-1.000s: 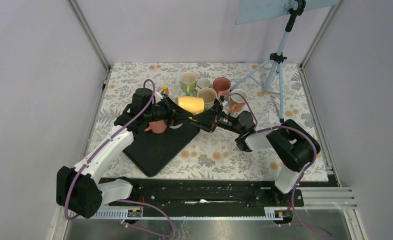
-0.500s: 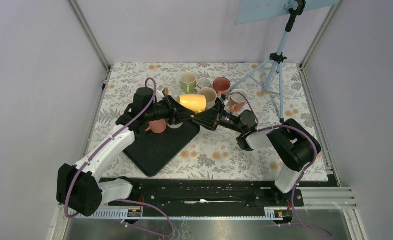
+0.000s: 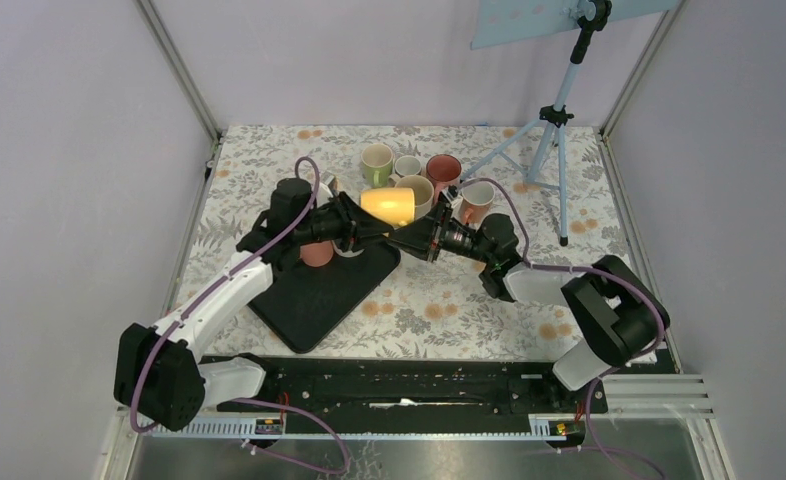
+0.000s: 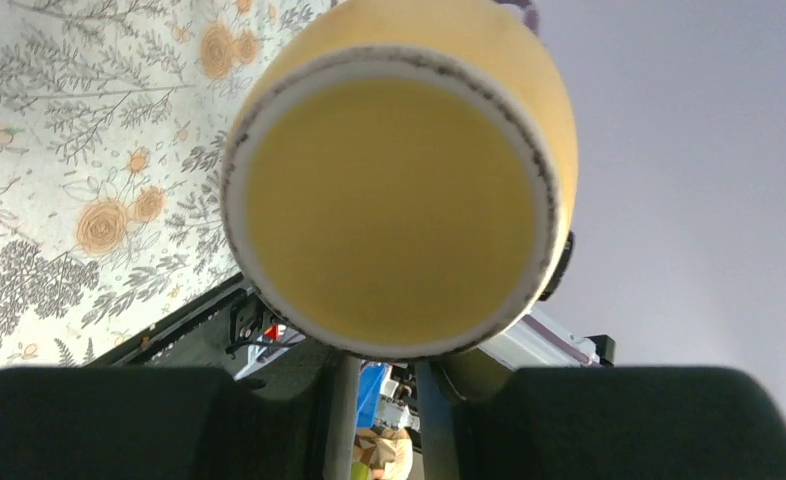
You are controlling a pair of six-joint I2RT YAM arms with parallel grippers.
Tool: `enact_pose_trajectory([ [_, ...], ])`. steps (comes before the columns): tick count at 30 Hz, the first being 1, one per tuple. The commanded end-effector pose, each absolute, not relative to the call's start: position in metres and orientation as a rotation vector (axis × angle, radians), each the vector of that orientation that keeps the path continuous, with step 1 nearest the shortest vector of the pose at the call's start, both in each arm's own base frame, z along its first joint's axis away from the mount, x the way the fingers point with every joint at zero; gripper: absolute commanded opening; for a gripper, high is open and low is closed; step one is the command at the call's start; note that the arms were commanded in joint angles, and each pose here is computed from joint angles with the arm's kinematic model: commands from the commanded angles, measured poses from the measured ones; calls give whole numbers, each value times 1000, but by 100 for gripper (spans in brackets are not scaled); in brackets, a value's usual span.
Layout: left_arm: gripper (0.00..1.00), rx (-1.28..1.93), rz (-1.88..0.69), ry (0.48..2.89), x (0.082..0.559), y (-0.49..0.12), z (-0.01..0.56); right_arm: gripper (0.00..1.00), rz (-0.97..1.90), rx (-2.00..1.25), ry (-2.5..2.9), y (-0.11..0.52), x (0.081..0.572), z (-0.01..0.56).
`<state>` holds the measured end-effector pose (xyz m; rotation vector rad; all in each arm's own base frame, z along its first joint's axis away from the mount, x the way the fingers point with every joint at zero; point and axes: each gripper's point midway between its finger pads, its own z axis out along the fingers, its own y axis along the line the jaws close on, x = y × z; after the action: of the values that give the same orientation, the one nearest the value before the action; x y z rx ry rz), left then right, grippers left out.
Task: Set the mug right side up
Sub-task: Turn over the cup on the tray, then place the cup at the center of the board.
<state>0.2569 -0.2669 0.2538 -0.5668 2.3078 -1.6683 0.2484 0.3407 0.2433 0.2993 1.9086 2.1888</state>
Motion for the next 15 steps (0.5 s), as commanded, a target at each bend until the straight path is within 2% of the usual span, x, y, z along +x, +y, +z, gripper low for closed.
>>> enact_pose_trajectory([
  [1, 32, -439, -1717, 2274, 251, -277, 258, 0, 2059, 166, 1866, 340, 251, 264],
  [6, 41, -430, -1715, 2260, 254, -280, 256, 0, 1951, 130, 1911, 338, 252, 262],
  [10, 43, -425, -1712, 2261, 256, -284, 253, 0, 1864, 103, 1957, 337, 254, 257],
  [15, 49, -428, -1701, 2266, 259, -286, 246, 0, 1714, 76, 2031, 331, 257, 249],
])
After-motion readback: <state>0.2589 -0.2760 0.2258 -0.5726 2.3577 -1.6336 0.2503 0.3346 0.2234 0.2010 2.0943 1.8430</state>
